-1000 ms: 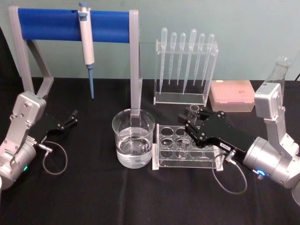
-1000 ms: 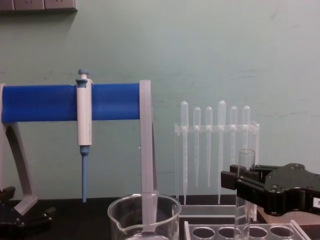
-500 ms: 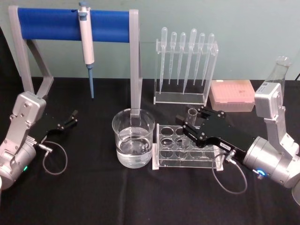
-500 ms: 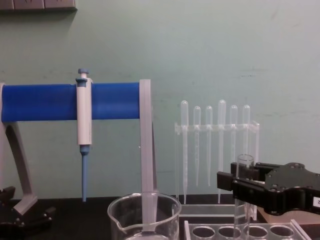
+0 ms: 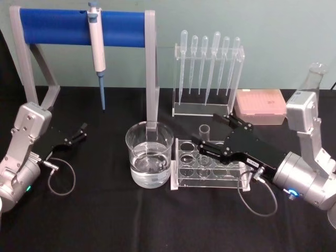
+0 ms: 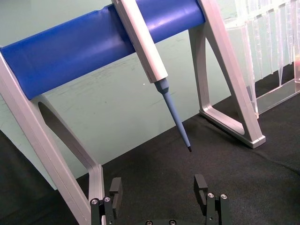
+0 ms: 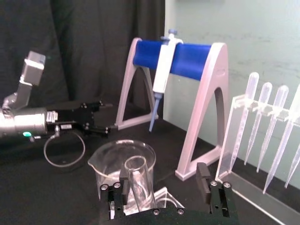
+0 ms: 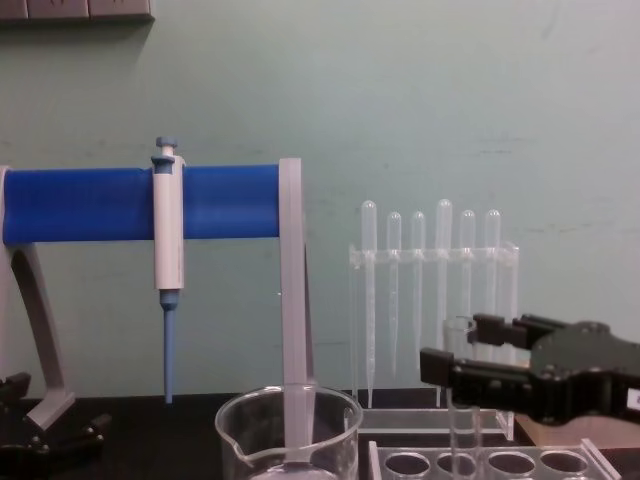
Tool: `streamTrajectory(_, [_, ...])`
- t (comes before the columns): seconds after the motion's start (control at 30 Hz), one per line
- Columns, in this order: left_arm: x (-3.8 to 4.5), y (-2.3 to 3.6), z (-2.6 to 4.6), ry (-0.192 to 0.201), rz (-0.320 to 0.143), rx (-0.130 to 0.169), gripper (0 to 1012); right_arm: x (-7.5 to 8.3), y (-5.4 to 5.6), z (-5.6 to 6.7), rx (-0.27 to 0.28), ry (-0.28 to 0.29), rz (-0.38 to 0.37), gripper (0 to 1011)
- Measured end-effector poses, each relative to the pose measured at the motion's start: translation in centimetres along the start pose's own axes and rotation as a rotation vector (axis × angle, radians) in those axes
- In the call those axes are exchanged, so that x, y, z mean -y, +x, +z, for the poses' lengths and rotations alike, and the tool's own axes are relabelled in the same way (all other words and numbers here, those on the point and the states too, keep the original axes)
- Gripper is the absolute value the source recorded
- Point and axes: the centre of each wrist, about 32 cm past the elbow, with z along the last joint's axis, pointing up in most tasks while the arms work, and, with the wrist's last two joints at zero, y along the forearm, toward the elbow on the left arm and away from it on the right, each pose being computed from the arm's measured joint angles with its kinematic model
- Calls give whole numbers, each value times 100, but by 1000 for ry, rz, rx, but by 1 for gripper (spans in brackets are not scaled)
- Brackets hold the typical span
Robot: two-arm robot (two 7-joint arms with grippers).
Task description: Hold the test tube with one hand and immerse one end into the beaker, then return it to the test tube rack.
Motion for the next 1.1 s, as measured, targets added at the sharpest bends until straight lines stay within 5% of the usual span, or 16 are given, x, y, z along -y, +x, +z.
streamTrajectory(0.2, [0, 0, 0, 0, 0, 0, 1000, 23, -6, 105, -13, 55, -1, 998])
streamTrajectory(0.43, [0, 0, 0, 0, 0, 0, 1000, 44, -27, 251, -59, 137, -25, 1004])
streamTrajectory(0.77, [0, 0, 0, 0, 0, 0, 1000, 8, -90, 218, -121, 161, -276, 1004])
streamTrajectory(0.87, [0, 0, 0, 0, 0, 0, 1000, -16, -109, 125, -114, 136, -410, 1004])
streamTrajectory(1.1, [0, 0, 0, 0, 0, 0, 1000, -49, -96, -64, -89, 77, -578, 1004])
